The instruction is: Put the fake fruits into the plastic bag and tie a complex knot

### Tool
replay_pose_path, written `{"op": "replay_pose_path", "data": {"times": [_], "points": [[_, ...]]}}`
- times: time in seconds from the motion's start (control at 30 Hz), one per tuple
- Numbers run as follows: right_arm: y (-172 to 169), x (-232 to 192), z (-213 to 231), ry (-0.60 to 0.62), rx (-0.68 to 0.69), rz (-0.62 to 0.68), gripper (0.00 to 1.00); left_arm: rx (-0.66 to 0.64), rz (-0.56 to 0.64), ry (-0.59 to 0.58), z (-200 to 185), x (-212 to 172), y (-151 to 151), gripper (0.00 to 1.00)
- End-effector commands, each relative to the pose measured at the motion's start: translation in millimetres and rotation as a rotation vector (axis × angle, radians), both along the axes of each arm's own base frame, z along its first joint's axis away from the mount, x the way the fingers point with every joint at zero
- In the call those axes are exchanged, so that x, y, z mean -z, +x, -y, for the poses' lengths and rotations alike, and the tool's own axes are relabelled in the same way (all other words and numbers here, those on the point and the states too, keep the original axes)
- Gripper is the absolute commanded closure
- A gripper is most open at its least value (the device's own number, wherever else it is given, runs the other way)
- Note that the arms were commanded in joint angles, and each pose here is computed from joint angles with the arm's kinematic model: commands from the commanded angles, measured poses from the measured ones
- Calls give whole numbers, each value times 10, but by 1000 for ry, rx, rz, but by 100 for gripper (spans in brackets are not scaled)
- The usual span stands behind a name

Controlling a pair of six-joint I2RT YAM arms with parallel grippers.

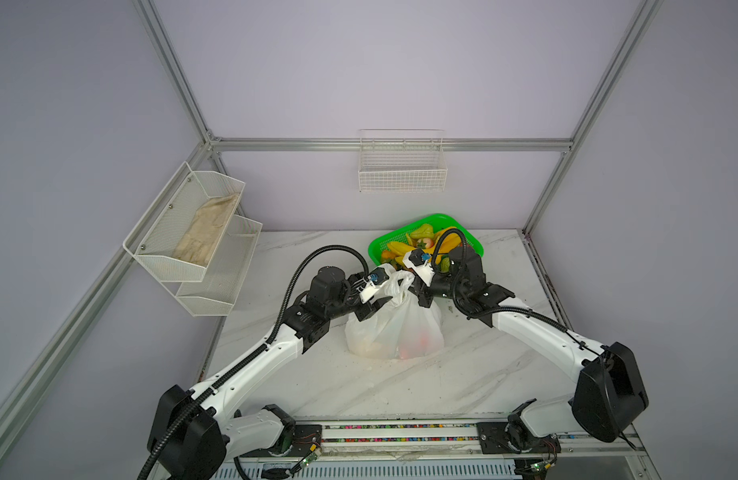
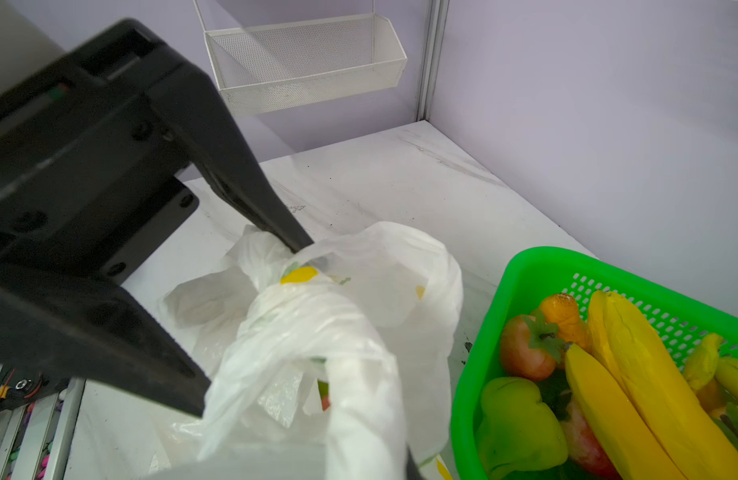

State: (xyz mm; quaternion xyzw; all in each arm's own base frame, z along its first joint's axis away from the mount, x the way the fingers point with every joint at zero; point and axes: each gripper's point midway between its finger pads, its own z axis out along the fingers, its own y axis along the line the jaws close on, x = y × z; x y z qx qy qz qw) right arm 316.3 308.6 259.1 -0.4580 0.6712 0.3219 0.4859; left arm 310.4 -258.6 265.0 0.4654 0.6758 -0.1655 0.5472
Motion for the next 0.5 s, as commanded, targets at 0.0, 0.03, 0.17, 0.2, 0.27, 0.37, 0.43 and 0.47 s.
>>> {"op": "replay_pose_path", "data": {"times": [0.0,0.03,0.17,0.2,0.27,0.37,0.43,0.47], "points": [[-73,-150,14,27,-31,45,100,-12,126,-56,34,-595,127,41],[-74,-149,13,27,-30,45,100,-13,125,-54,39,-585,132,40],[-122,-177,-1,44,-53,45,100,-58,146,-67,2,-613,213,41],[-136,-194,-4,52,-60,43,100,-67,150,-65,-3,-609,234,41],[-170,-220,-23,70,-78,36,100,-71,156,-48,-3,-563,264,41],[-168,-216,-16,69,-73,30,98,-71,157,-27,9,-500,300,42],[-167,-190,-11,59,-70,28,95,-80,160,-25,12,-488,340,43],[-162,-180,-9,56,-68,27,93,-82,158,-22,23,-470,357,44]]}}
